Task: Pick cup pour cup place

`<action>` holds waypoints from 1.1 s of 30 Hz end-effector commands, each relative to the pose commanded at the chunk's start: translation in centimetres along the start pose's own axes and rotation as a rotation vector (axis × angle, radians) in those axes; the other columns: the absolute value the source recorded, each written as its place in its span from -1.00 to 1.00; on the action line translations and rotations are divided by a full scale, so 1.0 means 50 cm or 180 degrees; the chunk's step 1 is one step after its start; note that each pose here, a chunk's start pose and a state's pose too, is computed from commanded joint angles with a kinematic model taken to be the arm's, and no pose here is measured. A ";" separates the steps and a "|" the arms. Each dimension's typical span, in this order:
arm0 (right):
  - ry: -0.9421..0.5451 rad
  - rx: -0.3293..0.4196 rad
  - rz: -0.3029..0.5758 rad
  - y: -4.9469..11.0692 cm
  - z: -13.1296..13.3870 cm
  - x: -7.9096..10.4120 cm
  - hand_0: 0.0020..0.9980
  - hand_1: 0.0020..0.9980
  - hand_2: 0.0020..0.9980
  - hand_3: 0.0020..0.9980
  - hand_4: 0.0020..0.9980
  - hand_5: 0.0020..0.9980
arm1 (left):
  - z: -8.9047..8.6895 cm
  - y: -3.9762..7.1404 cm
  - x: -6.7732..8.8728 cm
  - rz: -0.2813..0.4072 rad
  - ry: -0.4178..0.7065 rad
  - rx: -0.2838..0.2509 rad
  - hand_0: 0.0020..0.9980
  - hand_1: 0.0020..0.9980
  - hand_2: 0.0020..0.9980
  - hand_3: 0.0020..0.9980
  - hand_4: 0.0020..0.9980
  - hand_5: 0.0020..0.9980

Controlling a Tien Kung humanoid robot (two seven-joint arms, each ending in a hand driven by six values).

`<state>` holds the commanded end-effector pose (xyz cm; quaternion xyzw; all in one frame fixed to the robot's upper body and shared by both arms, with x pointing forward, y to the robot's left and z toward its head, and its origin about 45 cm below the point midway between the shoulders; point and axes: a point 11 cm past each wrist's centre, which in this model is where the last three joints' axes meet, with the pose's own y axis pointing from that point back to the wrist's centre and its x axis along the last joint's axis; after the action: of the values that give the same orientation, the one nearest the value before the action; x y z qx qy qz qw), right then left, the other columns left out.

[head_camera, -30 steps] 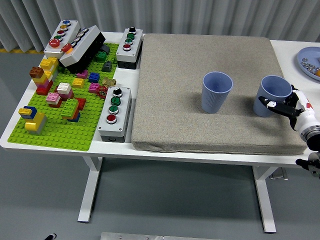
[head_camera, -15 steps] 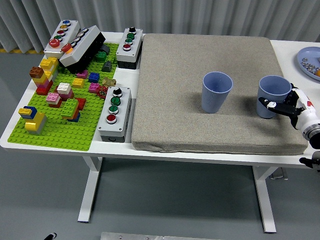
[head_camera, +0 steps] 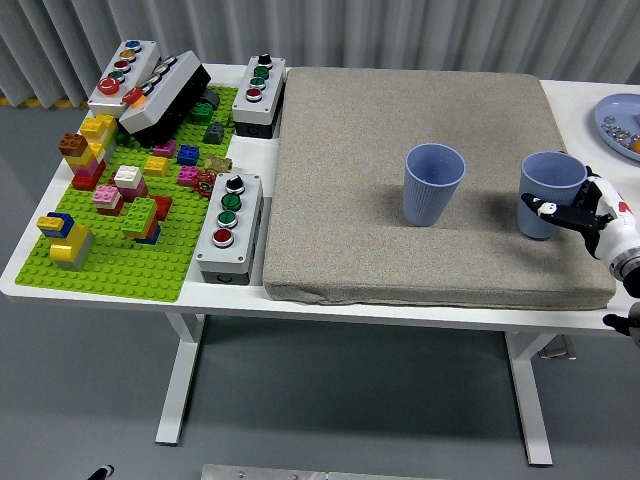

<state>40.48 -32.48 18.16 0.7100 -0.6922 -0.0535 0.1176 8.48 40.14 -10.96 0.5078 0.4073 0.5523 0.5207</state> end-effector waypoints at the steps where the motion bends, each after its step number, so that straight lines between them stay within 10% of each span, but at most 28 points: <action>1: -0.0001 -0.0001 0.0000 0.000 0.001 0.000 0.89 0.86 1.00 0.95 0.61 -0.50 | 0.000 0.000 0.000 0.0000 -0.0001 0.0000 0.66 0.58 0.72 0.55 0.20 1.00; 33: 0.0084 -0.0128 0.0013 0.038 0.023 0.030 0.91 0.88 1.00 1.00 0.62 -0.48 | -0.004 0.000 0.000 -0.0003 0.0004 0.0013 0.66 0.58 0.72 0.55 0.20 1.00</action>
<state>38.42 -34.10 17.64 0.7068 -0.6908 -0.0579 0.1411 8.27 40.15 -11.00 0.5083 0.4090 0.5516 0.5197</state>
